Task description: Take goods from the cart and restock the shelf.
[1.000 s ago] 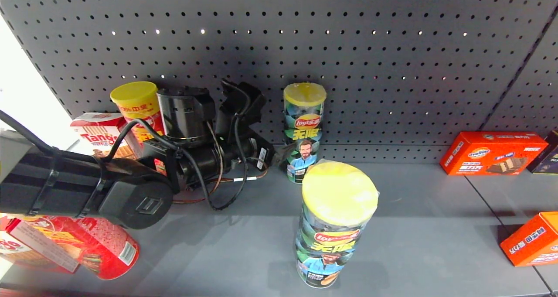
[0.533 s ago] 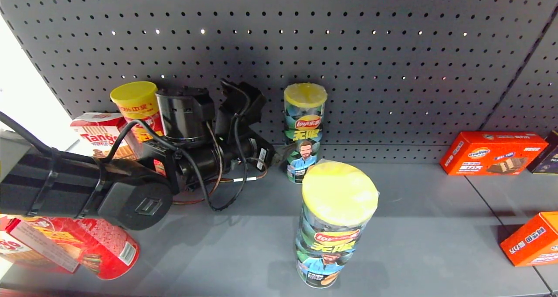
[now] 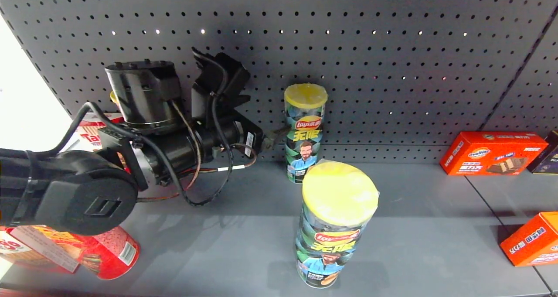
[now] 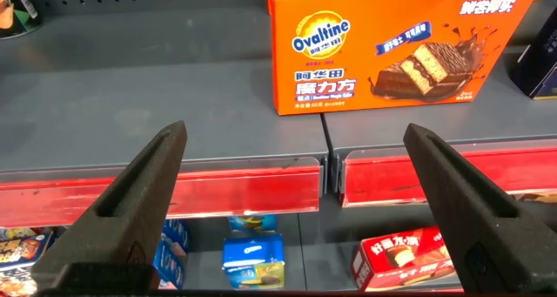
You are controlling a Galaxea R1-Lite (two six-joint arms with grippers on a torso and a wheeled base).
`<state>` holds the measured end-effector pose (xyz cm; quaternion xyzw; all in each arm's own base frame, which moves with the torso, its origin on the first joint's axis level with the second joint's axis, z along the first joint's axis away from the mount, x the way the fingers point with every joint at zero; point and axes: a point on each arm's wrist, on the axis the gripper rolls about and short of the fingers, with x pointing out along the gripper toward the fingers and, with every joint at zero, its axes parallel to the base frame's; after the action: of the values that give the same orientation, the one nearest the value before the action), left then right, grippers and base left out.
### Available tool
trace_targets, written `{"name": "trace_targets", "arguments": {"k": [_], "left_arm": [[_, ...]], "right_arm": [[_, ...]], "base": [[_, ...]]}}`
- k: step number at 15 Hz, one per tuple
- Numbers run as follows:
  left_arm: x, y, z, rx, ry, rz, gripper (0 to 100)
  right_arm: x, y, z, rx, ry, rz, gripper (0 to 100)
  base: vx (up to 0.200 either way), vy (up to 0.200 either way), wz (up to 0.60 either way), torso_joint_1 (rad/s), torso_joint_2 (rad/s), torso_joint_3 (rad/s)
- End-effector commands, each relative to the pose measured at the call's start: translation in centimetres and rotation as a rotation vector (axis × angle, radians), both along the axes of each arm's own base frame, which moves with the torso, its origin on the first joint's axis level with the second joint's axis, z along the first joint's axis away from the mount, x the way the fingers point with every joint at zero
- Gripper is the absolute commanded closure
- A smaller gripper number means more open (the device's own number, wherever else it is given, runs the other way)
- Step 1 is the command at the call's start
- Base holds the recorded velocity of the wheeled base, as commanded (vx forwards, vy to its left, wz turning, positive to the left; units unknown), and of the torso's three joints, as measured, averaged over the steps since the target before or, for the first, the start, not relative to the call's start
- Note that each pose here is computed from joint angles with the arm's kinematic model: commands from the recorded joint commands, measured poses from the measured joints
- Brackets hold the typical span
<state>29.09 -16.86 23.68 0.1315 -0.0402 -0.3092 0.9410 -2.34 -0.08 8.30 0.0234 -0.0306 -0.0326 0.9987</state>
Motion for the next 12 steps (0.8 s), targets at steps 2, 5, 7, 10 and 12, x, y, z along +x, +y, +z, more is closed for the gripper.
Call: {"name": "trace_targets", "arguments": {"k": [2, 5, 7, 10, 12], "left_arm": [[-2.6, 0.8, 2.5, -0.035, -0.063, 0.001, 0], [-3.8, 0.7, 4.3, -0.068, -0.114, -0.005, 0], [-4.3, 0.9, 5.1, -0.083, -0.136, -0.001, 0], [-6.5, 2.0, 6.3, -0.114, -0.169, 0.045, 0], [-7.9, 2.8, 6.6, -0.127, -0.177, 0.059, 0]], "right_arm": [[0.0, 0.0, 0.0, 0.0, 0.0, 0.001, 0], [0.0, 0.0, 0.0, 0.0, 0.0, 0.001, 0], [0.0, 0.0, 0.0, 0.0, 0.0, 0.001, 0], [0.0, 0.0, 0.0, 0.0, 0.0, 0.001, 0], [0.0, 0.0, 0.0, 0.0, 0.0, 0.001, 0]], "base": [[0.0, 0.0, 0.0, 0.0, 0.0, 0.0], [0.0, 0.0, 0.0, 0.0, 0.0, 0.0], [0.0, 0.0, 0.0, 0.0, 0.0, 0.0], [0.0, 0.0, 0.0, 0.0, 0.0, 0.0], [0.0, 0.0, 0.0, 0.0, 0.0, 0.0]]}}
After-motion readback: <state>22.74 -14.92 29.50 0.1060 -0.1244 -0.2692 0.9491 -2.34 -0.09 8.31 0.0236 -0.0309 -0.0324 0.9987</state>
